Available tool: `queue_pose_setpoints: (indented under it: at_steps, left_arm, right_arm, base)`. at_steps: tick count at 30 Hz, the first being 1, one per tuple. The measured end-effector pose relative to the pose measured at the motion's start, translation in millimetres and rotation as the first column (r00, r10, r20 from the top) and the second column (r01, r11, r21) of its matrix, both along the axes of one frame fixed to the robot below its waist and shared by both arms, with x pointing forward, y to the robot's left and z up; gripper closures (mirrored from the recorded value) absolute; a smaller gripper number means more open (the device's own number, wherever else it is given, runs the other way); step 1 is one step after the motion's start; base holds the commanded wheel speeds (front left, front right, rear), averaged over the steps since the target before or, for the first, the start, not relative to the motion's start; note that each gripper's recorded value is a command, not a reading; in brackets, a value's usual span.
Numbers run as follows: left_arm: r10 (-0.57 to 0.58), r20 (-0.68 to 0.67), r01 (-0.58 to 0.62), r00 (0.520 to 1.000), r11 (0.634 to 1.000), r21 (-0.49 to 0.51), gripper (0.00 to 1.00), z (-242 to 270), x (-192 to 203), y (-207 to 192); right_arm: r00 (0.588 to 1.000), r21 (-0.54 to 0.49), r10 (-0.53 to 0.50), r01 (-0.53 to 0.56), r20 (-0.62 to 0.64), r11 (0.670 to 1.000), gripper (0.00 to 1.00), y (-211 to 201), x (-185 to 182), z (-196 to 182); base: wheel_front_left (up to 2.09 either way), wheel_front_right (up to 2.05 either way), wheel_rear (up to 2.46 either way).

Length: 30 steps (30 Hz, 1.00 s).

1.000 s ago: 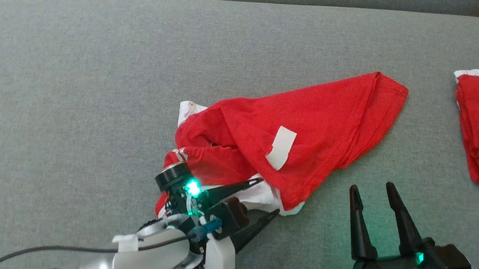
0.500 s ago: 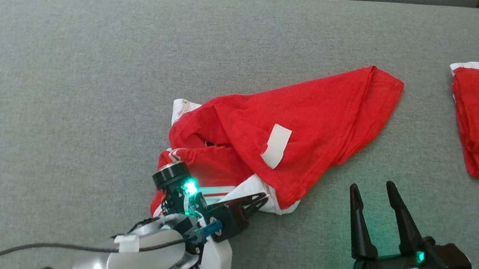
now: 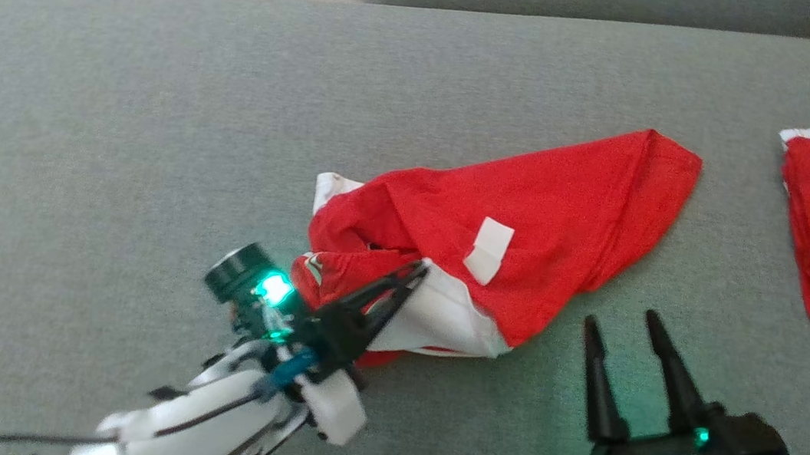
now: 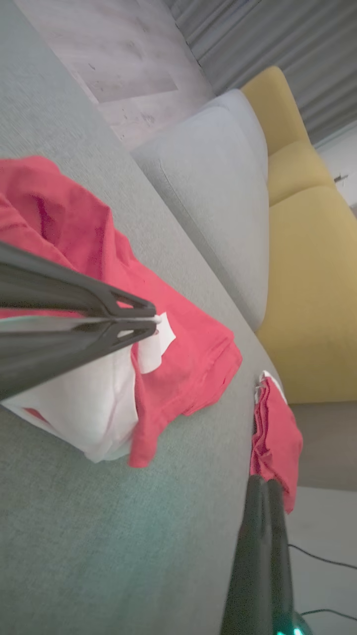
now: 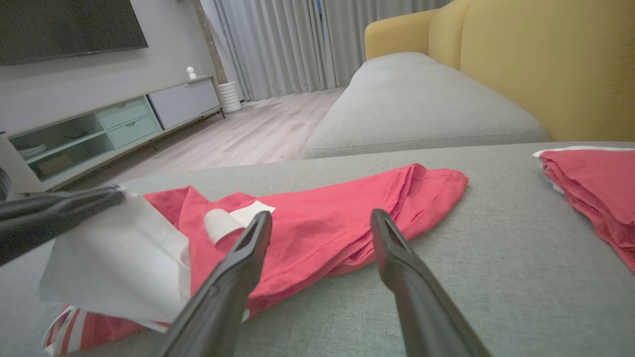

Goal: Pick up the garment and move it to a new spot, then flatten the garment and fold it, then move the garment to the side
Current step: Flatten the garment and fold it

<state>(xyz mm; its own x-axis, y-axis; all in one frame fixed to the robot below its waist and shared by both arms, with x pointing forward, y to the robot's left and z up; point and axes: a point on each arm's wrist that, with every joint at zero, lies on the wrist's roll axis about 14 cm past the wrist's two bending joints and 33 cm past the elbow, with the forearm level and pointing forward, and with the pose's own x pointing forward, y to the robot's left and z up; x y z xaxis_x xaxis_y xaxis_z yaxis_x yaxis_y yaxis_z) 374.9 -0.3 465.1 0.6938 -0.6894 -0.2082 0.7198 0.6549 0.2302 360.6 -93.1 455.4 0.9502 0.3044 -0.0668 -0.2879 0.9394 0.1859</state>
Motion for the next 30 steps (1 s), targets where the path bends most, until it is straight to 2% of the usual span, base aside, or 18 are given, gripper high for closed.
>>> queue_pose_setpoints:
  at_steps: [6,11,19,22,30]
  left_arm:
    - [0.156,0.002,-0.155,0.988,0.983,-0.093,1.00,10.7,-7.6,38.6]
    - [0.206,-0.014,-0.206,0.979,0.974,-0.097,1.00,9.9,-13.5,56.5]
    - [0.305,-0.015,-0.304,0.952,0.947,-0.105,1.00,8.5,-11.9,79.5]
    - [0.308,-0.013,-0.307,0.951,0.945,-0.108,1.00,8.5,-11.9,80.6]
    - [0.315,-0.011,-0.314,0.949,0.944,-0.102,1.00,7.8,-12.6,83.3]
  right_arm:
    - [0.991,-0.086,0.136,-0.136,-0.012,0.987,0.00,29.6,-5.0,-11.3]
    - [0.975,-0.140,0.222,-0.224,-0.028,0.964,0.00,49.2,-2.7,-21.5]
    - [0.920,-0.279,0.388,-0.390,-0.065,0.878,0.00,70.9,-9.0,-43.1]
    - [0.912,-0.323,0.405,-0.402,-0.063,0.856,0.00,69.1,-8.7,-45.3]
    - [0.910,-0.370,0.414,-0.392,-0.020,0.842,0.00,72.1,-3.9,-35.3]
  base:
    - [0.00,0.00,0.00]
    - [0.00,0.00,0.00]
    - [0.00,0.00,0.00]
    - [0.00,0.00,0.00]
    - [0.00,0.00,0.00]
